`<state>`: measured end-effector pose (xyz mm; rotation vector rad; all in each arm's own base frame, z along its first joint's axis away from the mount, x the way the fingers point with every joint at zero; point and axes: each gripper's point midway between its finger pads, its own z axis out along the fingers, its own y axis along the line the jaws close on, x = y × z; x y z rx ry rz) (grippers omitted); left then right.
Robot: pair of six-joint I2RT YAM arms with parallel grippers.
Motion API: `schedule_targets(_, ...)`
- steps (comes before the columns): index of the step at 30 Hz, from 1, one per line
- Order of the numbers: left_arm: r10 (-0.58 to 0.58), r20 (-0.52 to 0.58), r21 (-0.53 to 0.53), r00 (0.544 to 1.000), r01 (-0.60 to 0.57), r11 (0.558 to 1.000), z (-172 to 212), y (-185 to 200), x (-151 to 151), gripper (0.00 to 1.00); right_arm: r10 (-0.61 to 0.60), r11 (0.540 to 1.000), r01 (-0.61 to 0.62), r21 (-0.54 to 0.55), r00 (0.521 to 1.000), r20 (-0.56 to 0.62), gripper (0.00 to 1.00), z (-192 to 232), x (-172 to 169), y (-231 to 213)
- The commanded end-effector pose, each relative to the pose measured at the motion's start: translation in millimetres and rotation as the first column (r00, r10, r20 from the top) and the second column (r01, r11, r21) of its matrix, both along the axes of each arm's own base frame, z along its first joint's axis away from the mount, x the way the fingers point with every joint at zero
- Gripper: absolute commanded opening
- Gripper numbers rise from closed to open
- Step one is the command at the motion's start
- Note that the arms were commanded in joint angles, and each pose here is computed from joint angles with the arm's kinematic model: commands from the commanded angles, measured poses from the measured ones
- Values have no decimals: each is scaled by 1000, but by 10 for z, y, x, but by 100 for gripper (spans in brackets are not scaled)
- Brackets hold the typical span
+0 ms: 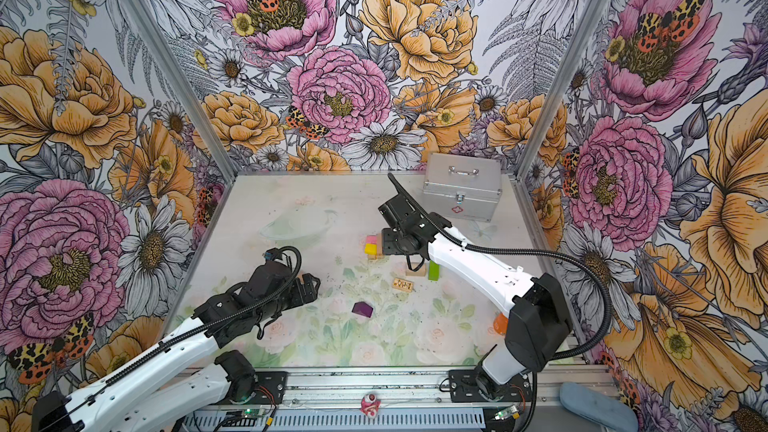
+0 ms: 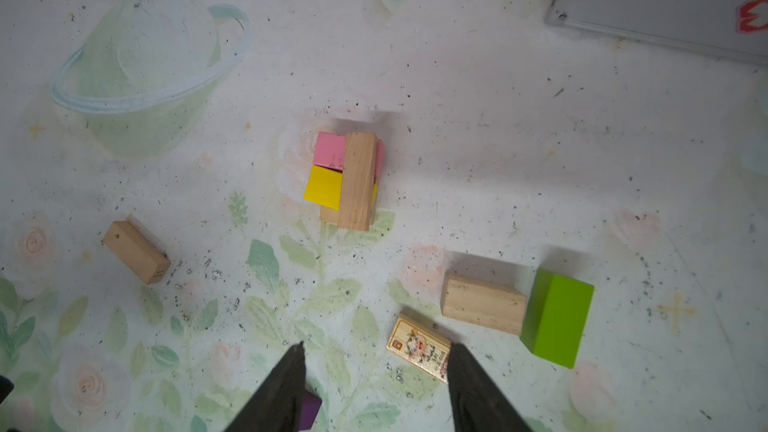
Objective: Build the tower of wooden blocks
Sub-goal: 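Raise the right gripper from the stack while the left gripper moves toward the bar, then position the open left gripper above the remaining loose wooden bar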
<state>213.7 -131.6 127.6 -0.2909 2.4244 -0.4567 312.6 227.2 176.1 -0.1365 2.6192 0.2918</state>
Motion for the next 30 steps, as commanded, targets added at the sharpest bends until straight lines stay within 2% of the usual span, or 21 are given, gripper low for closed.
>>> schedule_targets(1, 80, -4, 32, 997, -80, 996, -87, 115, -7, 96, 58, 998, -58, 23, 998, 27, 58, 125, -122, -21)
schedule_targets(12, 121, -56, 131, 991, -113, 985, -303, 160, 63, 96, 117, 991, -121, 53, 991, 62, 62, 174, -394, -154)
schedule_targets(30, 180, -127, 135, 975, -163, 977, -556, 318, 494, 95, 131, 990, -134, 49, 990, 53, 66, 82, -494, -226)
